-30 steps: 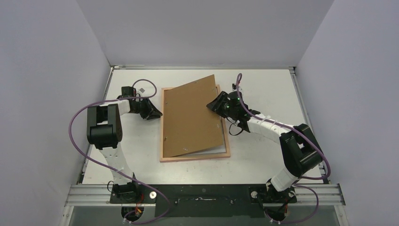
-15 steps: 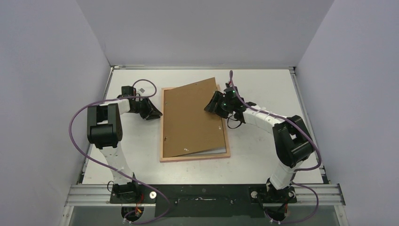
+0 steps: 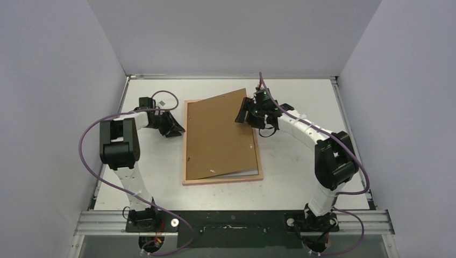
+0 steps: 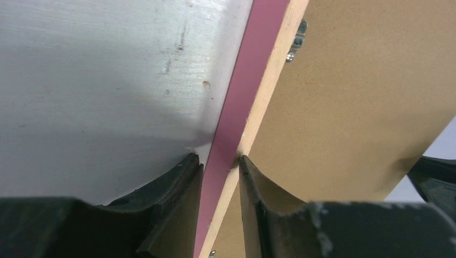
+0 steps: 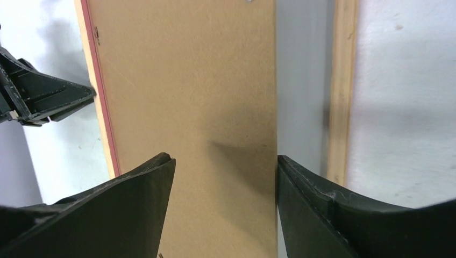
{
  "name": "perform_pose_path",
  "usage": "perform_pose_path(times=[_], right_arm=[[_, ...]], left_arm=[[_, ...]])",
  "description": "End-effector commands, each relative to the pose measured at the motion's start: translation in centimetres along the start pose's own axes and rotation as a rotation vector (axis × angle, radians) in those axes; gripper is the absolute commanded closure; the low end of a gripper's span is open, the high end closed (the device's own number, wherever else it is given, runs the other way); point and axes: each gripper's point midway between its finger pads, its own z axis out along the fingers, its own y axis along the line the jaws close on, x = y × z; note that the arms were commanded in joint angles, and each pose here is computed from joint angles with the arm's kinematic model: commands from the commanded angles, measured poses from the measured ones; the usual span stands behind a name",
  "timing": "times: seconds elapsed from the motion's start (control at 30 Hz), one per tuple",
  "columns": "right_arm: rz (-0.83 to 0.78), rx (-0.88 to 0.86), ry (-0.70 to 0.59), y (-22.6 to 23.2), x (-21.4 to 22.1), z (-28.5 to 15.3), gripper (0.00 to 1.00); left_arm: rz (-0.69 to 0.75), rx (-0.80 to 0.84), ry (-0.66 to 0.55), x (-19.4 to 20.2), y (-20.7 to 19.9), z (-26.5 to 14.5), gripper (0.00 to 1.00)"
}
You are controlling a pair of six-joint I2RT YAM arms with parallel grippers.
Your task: Put the photo into the frame
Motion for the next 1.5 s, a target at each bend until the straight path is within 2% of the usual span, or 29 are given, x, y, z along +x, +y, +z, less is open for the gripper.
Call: perform_pose_path(times=[0.0, 0.1, 0.23, 0.67, 0.9, 1.13, 1.27, 1.47], right_arm=[[-0.104, 0.139, -0.026, -1.5, -2.3, -2.4, 0.33], [-0.143, 0.188, -0.057, -2.1, -3.0, -3.8, 0.30], [-0.180, 0.225, -0.076, -3.1, -3.2, -4.5, 0.22], [-0.220, 0.322, 0.052, -7.9, 1.0, -1.8, 0.20], [-0.243, 0.322, 0.128, -8.3, 3.0, -0.4, 0.22], [-0.294, 0.347, 0.174, -8.5, 4.4, 0.3, 0.27], [-0.320, 0.396, 0.183, -9.2, 4.8, 0.6, 0.33], [-0.359, 0.434, 0.195, -9.6, 5.5, 0.6, 0.44]], left_arm=[[0.047, -0.059, -0.041, -1.3, -0.3, -1.6, 0.68], [0.064, -0.083, -0.057, -1.7, -0.4, -2.3, 0.59], [0.081, -0.098, -0.064, -1.9, -0.6, -2.8, 0.50], [0.106, -0.140, -0.024, 0.0, 0.1, -2.1, 0.42], [0.155, -0.241, -0.001, 1.0, 0.9, -1.2, 0.42], [0.233, -0.401, 0.022, 2.2, 1.9, -0.8, 0.51], [0.215, -0.409, 0.045, 3.1, 2.1, -0.3, 0.57], [0.210, -0.413, 0.061, 3.8, 2.4, 0.1, 0.60]])
